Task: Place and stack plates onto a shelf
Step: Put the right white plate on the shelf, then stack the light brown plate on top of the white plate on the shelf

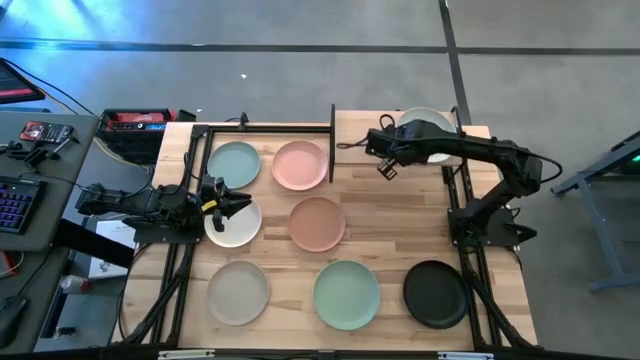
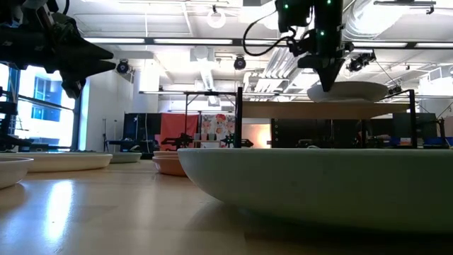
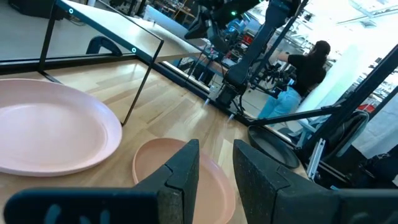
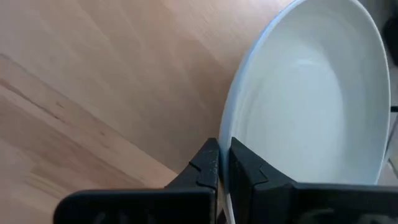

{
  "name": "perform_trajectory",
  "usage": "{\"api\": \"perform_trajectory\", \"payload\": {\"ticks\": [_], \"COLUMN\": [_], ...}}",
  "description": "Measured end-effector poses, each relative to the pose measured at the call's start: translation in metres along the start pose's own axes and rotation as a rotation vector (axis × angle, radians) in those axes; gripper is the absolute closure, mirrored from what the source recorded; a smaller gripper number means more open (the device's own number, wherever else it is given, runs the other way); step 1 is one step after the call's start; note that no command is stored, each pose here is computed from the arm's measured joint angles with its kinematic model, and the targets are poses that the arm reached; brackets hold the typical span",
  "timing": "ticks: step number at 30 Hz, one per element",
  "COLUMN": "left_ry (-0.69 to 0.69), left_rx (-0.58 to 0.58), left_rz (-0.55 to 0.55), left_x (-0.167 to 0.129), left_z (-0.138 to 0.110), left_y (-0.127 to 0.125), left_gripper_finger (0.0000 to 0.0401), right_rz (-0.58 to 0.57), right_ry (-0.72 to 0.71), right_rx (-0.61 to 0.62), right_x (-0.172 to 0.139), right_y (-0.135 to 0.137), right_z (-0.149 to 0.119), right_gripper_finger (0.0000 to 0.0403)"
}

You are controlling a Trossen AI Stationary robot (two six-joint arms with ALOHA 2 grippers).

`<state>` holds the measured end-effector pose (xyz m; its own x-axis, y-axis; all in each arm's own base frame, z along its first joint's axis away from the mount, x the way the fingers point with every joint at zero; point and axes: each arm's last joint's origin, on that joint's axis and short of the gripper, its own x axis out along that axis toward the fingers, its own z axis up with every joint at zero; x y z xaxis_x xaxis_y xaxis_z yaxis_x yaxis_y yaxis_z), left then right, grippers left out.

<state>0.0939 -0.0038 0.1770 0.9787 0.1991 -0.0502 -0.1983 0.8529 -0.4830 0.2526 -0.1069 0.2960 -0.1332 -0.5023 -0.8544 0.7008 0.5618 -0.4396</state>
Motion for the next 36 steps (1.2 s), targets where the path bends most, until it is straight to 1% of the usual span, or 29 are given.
{"api": "perform_trajectory", "payload": {"ticks": [9,14,18,25,28,30,36], "left_ry": [0.000,0.000,0.000,0.001,0.011,0.005,-0.006], "left_rx": [0.001,0.001,0.002,0.000,-0.004,-0.038,-0.117], "left_rz": [0.000,0.000,0.000,-0.002,-0.026,-0.039,-0.061], "left_x": [0.000,0.000,0.000,0.000,0.000,0.000,0.000], "left_z": [0.000,0.000,0.000,0.000,0.000,0.001,0.003], "left_y": [0.000,0.000,0.000,0.000,-0.001,-0.002,-0.003], "left_gripper_finger": [0.0315,0.0315,0.0315,0.0315,0.0315,0.0315,0.0315], "right_rz": [0.071,0.071,0.070,0.076,0.123,0.173,0.336], "right_ry": [0.016,0.024,0.026,0.026,0.041,0.038,0.002], "right_rx": [0.014,0.029,0.034,0.032,0.049,0.081,0.174], "right_x": [0.010,0.012,0.013,0.013,0.008,0.001,-0.028], "right_y": [-0.012,-0.015,-0.017,-0.016,-0.016,-0.017,-0.022], "right_z": [0.010,0.011,0.012,0.011,0.012,0.015,0.025], "right_gripper_finger": [0.0403,0.0399,0.0375,0.0311,0.0295,0.0290,0.0290]}}
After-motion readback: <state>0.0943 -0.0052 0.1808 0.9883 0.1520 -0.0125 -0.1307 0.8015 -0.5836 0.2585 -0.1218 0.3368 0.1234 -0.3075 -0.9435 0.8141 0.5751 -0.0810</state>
